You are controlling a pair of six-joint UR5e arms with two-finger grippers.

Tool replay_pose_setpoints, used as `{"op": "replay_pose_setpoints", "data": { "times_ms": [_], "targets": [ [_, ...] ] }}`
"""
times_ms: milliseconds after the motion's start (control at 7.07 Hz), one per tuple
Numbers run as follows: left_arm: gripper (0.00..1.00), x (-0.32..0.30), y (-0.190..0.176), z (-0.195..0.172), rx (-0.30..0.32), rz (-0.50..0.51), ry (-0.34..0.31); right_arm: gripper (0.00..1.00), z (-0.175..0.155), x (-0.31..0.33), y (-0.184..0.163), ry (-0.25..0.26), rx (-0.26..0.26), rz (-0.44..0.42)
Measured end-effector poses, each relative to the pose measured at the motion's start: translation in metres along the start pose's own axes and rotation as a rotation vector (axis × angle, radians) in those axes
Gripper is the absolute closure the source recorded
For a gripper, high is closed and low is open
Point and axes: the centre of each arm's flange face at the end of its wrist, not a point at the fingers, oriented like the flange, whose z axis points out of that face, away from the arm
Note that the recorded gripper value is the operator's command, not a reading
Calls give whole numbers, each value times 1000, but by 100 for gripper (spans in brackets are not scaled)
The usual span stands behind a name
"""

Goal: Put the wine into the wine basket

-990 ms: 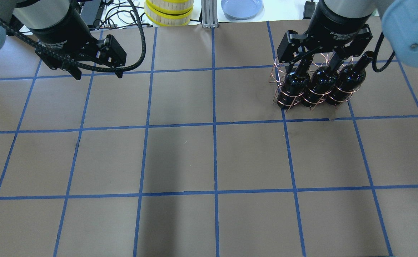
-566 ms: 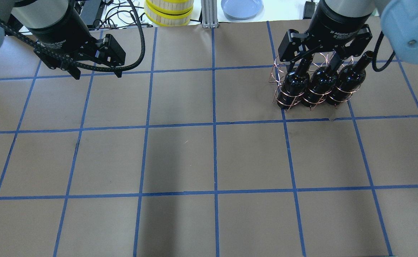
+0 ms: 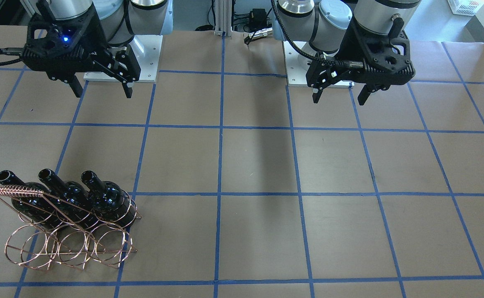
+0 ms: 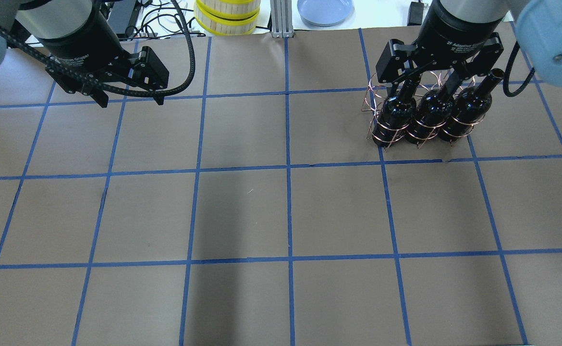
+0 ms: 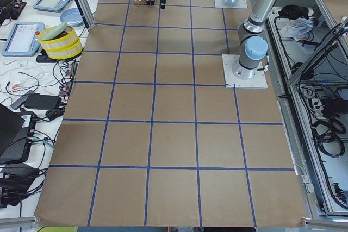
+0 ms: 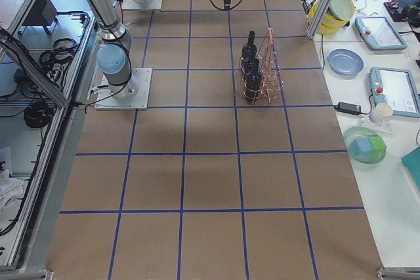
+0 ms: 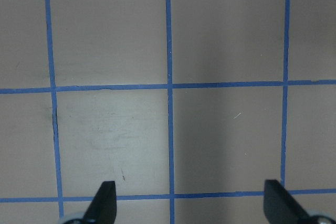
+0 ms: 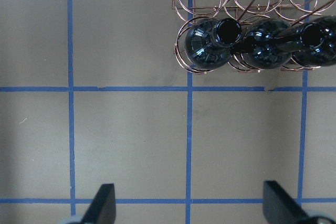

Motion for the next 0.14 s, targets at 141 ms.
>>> {"op": "replay_pose_setpoints", "data": {
  "times_ms": [141],
  "targets": [
    [0, 0, 0, 0, 0, 0, 1, 0, -1, 0, 0, 1, 1, 1]
  ]
}}
